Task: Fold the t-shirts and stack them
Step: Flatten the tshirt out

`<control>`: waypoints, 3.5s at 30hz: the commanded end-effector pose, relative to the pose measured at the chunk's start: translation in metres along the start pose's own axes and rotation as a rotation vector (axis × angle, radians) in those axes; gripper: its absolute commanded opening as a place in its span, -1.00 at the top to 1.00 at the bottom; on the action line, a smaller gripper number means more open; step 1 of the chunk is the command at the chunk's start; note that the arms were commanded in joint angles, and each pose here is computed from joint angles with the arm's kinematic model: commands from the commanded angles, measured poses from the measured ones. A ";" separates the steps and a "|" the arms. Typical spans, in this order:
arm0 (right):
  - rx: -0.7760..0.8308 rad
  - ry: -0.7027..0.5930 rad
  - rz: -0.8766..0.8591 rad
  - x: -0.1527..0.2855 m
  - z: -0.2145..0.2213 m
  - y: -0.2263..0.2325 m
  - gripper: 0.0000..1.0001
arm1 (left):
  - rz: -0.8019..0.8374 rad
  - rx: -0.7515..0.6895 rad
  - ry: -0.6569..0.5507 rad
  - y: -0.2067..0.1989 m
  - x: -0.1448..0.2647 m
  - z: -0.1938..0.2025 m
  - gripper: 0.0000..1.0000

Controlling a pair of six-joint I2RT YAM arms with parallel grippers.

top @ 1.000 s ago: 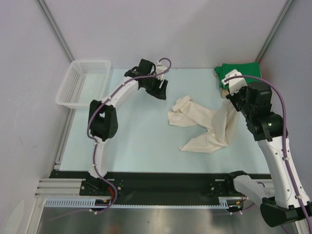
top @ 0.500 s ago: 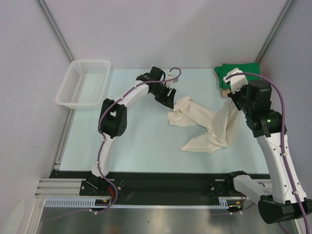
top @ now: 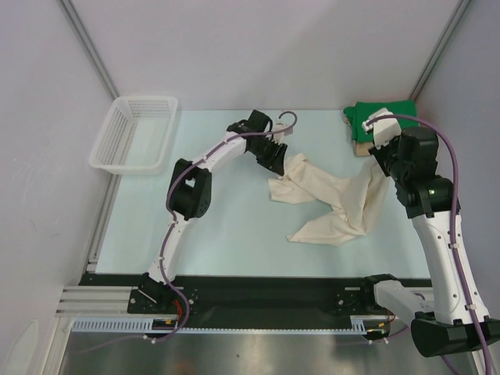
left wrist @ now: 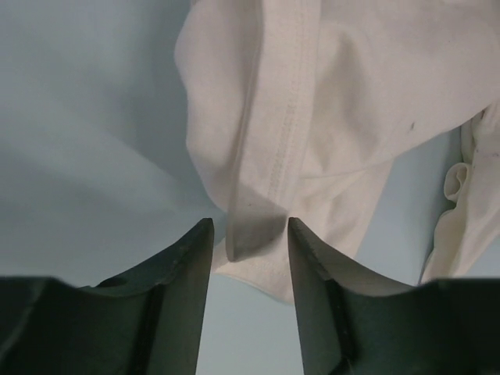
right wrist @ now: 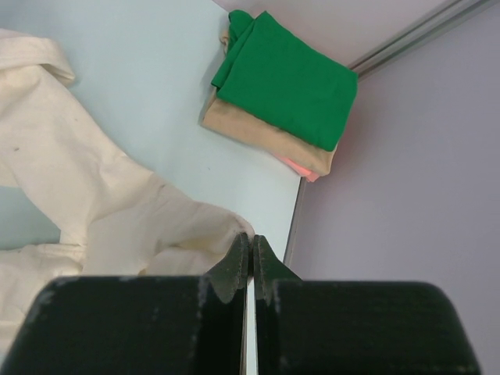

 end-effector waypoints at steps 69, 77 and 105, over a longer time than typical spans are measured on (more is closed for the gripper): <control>-0.136 0.074 -0.011 -0.131 0.068 0.016 1.00 | -0.586 -0.139 -0.263 0.010 0.260 0.000 0.99; -0.162 0.191 0.005 -0.164 0.093 -0.027 0.39 | -0.615 -0.122 -0.212 0.053 0.222 -0.024 0.99; 0.424 0.081 -1.055 -0.181 0.012 0.218 -0.07 | -0.597 -0.155 -0.206 0.022 0.230 -0.003 0.99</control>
Point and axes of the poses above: each gripper's point midway between its finger pads, its own x axis back along the fingers, its own y axis along the line the jaws close on, z = x × y, the point moved 1 cm from there along x, back along the fingers, and after that the axes turned 4 degrees about x, right-handed, at the moved point
